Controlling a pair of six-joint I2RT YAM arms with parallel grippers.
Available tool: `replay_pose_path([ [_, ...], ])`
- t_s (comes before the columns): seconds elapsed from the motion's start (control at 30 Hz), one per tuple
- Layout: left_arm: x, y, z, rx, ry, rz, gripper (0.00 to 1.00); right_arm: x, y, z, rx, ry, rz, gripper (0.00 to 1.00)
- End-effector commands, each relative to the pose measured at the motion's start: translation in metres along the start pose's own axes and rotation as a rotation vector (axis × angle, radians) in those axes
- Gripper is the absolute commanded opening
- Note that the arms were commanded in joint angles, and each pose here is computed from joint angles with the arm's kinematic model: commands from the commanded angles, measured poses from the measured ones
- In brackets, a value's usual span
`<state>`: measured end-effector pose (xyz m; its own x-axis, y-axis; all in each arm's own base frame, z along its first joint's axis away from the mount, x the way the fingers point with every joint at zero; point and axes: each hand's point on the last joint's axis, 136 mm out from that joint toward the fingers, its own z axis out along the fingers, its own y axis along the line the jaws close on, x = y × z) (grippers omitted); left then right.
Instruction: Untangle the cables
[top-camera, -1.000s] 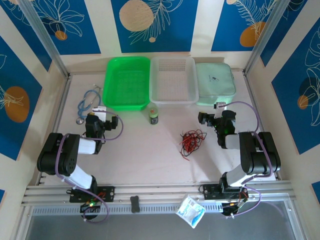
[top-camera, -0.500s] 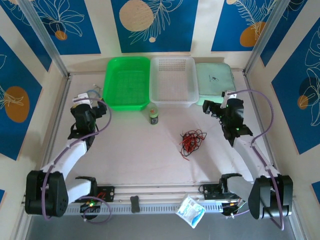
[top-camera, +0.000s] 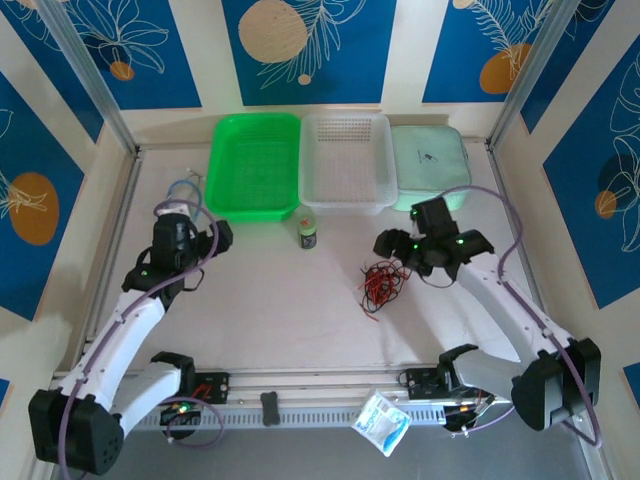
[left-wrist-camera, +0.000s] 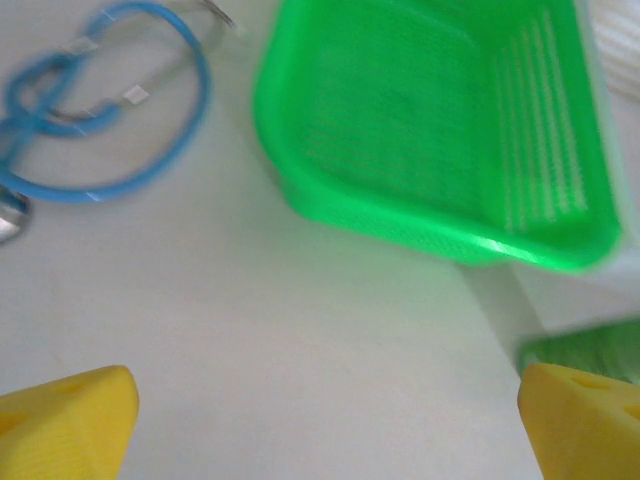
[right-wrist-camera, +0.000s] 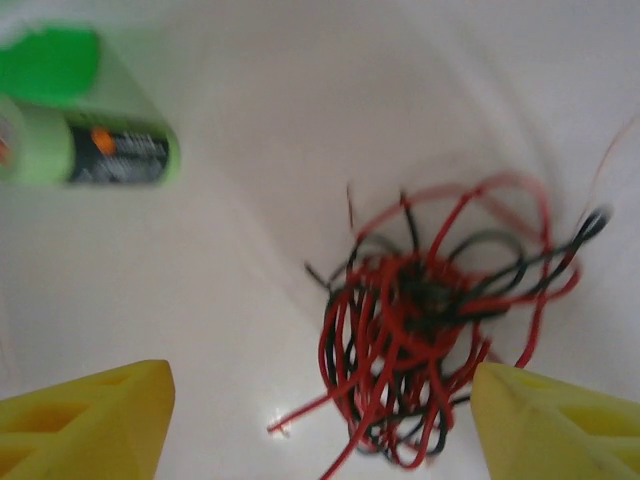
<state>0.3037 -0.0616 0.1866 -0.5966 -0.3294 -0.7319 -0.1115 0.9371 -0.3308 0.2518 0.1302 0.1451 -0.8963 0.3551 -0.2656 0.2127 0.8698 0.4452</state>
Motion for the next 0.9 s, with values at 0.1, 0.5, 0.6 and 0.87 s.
replay_pose_path([
  [0.1,0.043,-0.037,-0.021,0.098,0.197,0.101,0.97,0.048,-0.018,0.035,0.123,0.170,0.163,0.75],
  [0.5,0.095,-0.109,-0.019,0.315,0.302,0.295,0.96,0.048,-0.029,0.075,0.194,0.143,0.129,0.58],
  [0.6,0.098,-0.130,-0.027,0.407,0.291,0.358,0.96,0.050,-0.028,0.076,0.173,0.142,0.088,0.36],
  [0.87,0.101,-0.157,-0.052,0.569,0.256,0.509,0.96,0.071,0.016,0.059,-0.118,0.244,-0.136,0.00],
])
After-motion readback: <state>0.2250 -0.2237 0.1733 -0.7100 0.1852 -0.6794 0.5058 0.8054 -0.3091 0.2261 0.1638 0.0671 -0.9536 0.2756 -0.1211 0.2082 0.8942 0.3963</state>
